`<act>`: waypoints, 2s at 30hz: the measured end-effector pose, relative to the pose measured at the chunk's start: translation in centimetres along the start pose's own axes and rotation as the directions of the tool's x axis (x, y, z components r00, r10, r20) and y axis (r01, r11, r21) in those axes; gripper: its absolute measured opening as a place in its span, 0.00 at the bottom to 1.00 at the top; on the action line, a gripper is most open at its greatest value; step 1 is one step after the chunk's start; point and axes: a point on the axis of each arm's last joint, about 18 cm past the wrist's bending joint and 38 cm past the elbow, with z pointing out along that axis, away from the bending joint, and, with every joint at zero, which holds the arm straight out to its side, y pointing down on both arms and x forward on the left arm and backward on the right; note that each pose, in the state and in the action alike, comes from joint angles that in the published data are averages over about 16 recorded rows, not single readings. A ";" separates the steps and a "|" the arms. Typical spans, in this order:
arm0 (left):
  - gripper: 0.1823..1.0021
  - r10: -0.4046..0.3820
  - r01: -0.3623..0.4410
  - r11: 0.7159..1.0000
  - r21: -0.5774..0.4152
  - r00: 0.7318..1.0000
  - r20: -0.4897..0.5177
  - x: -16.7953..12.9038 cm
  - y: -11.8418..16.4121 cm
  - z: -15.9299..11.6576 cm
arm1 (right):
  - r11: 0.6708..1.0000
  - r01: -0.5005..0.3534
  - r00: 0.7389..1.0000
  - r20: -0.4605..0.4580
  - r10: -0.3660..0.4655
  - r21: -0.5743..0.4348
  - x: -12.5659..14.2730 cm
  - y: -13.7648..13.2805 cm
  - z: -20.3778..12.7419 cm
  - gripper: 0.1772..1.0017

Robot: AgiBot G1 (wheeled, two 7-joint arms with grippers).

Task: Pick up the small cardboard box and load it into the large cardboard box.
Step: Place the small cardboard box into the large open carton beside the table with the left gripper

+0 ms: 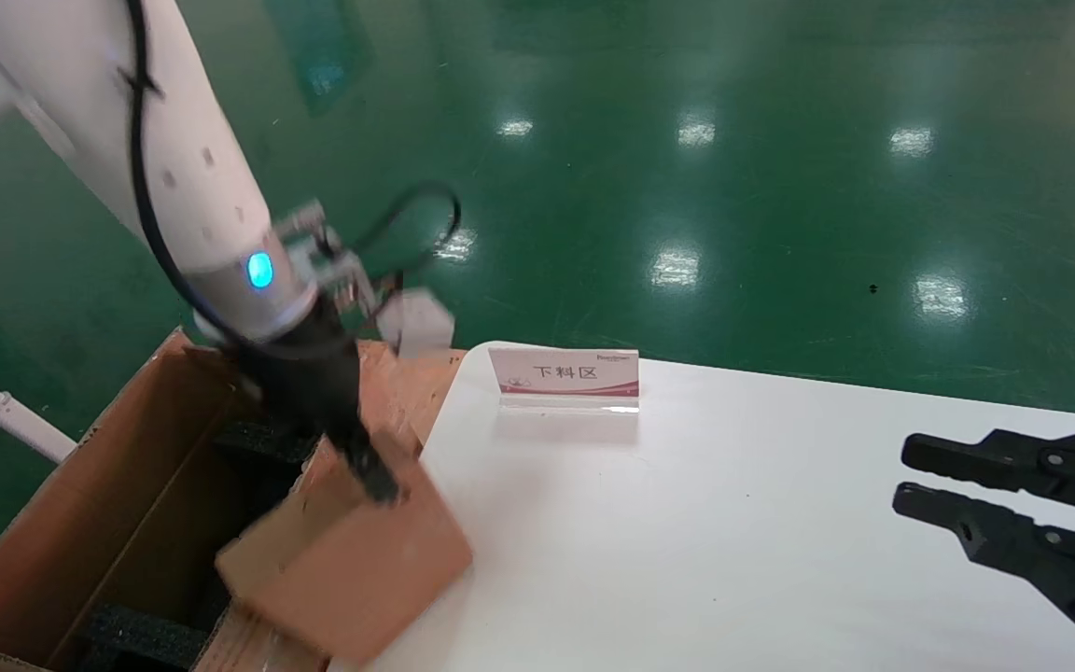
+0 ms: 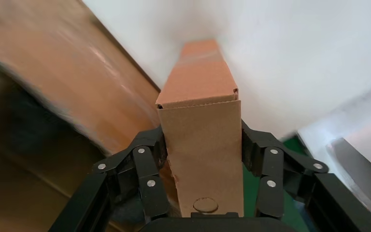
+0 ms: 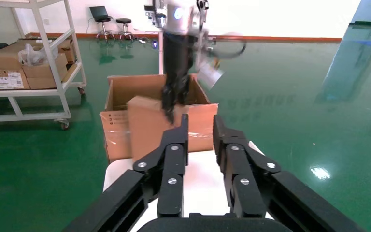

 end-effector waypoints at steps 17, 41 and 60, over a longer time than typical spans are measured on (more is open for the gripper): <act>0.35 -0.002 -0.076 0.968 0.237 0.950 0.312 -6.7 -3.6 -17.2 | 1.000 0.000 1.000 0.000 0.000 0.000 0.0 0.0 0.0 0.03; 0.35 -0.084 0.057 0.995 0.077 0.905 0.417 -11.9 5.1 -21.0 | 1.000 0.000 1.000 0.000 0.000 0.000 0.0 0.0 0.0 0.02; 0.35 -0.232 0.264 0.961 -0.087 0.934 0.271 -9.2 10.4 -15.7 | 1.000 0.000 1.000 0.000 0.000 0.000 0.0 0.0 0.0 0.02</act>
